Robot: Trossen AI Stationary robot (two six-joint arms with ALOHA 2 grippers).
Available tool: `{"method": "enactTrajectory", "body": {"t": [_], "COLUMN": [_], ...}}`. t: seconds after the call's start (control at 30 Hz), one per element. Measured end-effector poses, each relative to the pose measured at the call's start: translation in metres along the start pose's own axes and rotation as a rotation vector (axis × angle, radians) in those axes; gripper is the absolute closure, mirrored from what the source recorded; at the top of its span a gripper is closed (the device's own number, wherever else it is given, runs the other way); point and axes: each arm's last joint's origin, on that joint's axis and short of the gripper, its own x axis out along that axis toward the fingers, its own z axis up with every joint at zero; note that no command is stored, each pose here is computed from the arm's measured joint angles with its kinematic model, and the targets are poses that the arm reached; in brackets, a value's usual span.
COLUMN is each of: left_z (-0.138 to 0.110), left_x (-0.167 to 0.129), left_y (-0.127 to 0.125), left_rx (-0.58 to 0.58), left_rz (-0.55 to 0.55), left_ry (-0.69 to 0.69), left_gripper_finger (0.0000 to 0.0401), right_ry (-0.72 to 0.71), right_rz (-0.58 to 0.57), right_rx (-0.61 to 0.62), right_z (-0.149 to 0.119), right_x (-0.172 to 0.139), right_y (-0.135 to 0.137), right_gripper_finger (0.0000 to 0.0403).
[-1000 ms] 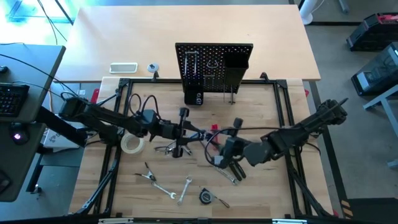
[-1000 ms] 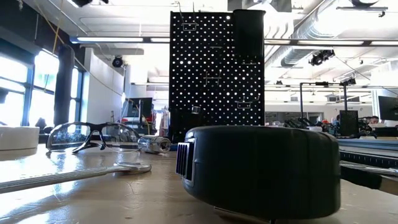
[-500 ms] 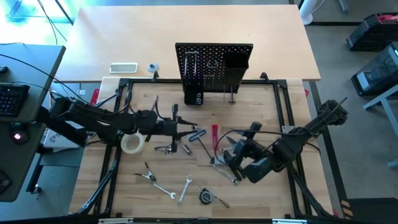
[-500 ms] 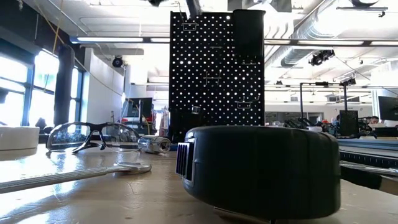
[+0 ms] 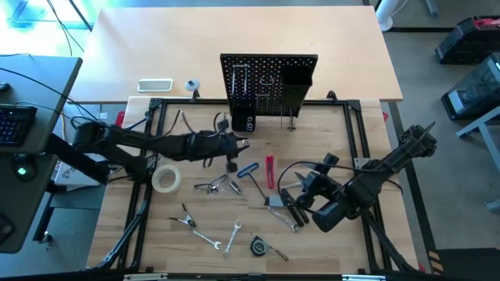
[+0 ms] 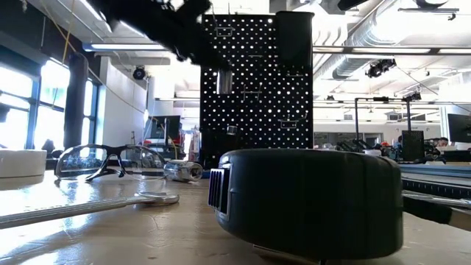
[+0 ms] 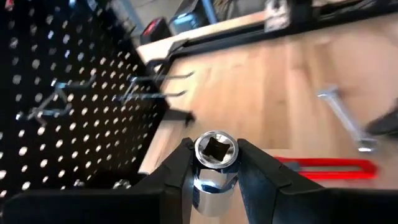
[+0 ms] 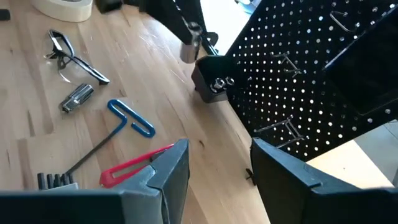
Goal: Hang tools onto peg board
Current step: Put the right socket into the bottom bin on the peg board
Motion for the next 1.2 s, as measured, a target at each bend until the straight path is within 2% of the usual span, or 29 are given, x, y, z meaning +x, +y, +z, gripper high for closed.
{"method": "enactTrajectory", "body": {"t": [0.27, 0.57, 0.8, 1.0, 1.2], "left_z": [-0.023, -0.039, -0.045, -0.052, -0.063], "left_x": [0.033, 0.044, 0.046, 0.048, 0.059], "left_y": [0.030, 0.060, 0.073, 0.082, 0.079], "left_rx": [-0.057, -0.123, -0.151, -0.179, -0.179], "left_rz": [0.119, 0.154, 0.156, 0.154, 0.138], "left_ry": [0.048, 0.074, 0.085, 0.095, 0.121], "left_gripper_finger": [0.0318, 0.0318, 0.0318, 0.0318, 0.0318], "right_ry": [0.010, 0.005, 0.030, 0.013, 0.006], "right_rz": [-0.004, -0.033, -0.058, -0.068, -0.073], "right_rx": [0.008, 0.013, 0.033, 0.028, 0.022], "right_z": [-0.007, -0.025, -0.044, -0.044, -0.044], "right_x": [-0.007, -0.008, 0.000, 0.001, 0.001], "right_y": [-0.002, 0.001, 0.004, 0.004, 0.004], "right_gripper_finger": [0.0237, 0.0237, 0.0237, 0.0237, 0.0237]}}
